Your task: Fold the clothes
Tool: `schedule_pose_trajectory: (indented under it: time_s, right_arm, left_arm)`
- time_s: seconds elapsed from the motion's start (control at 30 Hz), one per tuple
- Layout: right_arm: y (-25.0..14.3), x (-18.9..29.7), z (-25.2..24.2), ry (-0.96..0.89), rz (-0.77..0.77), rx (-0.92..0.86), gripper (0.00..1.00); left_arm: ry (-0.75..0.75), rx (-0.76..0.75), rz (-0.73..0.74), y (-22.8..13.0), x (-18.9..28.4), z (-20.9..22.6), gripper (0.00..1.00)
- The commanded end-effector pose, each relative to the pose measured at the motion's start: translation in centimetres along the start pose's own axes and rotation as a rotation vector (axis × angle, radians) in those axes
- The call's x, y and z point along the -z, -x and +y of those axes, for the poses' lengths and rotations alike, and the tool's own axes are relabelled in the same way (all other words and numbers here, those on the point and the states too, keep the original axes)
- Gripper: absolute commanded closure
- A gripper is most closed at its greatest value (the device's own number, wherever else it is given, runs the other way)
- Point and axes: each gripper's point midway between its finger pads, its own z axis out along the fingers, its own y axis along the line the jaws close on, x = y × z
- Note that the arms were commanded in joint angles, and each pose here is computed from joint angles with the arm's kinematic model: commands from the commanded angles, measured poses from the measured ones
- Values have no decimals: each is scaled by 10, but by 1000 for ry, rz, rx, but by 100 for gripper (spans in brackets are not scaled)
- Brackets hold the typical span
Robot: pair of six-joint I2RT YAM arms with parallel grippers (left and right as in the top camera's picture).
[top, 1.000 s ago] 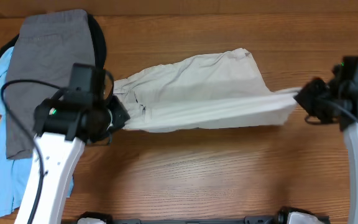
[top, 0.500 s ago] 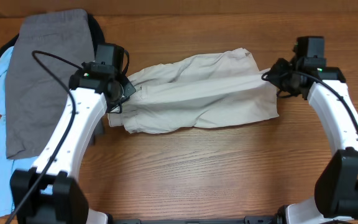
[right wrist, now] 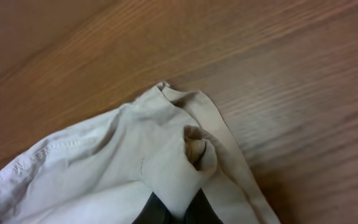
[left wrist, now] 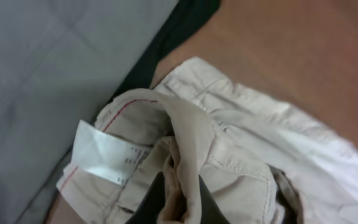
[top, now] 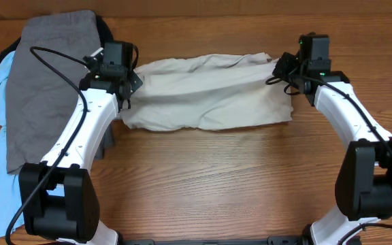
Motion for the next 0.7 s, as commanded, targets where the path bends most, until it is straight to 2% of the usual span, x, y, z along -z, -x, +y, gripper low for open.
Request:
schedule_pose_trajectory:
  time_s: [0.0,0.03,0.1,0.13,0.33,0.53,0.67]
  right_arm:
    - [21,-6,3,-5,-79,4,86]
    - [23,-8,5,2,-91,5,72]
    - [29,-11,9,19,-118,9,12]
    - [32,-11,12,27,-133,10,0]
    - [38,-7,15,33,-141,15,0]
    - [26,1,31,76,-39,105,0]
    - [14,1,30,60,6,114,0]
  left_arm:
    - [30,49,-128,30,-6,4,67]
    - [14,56,-143,34,-9,-1,46]
    - [-16,47,-173,40,-16,-10,13]
    - [-34,29,-193,44,-20,-15,0]
    - [-121,-13,-250,68,-15,-36,0]
    - [-145,-99,-136,66,5,-46,0]
    - [-171,-195,-17,44,10,-48,0]
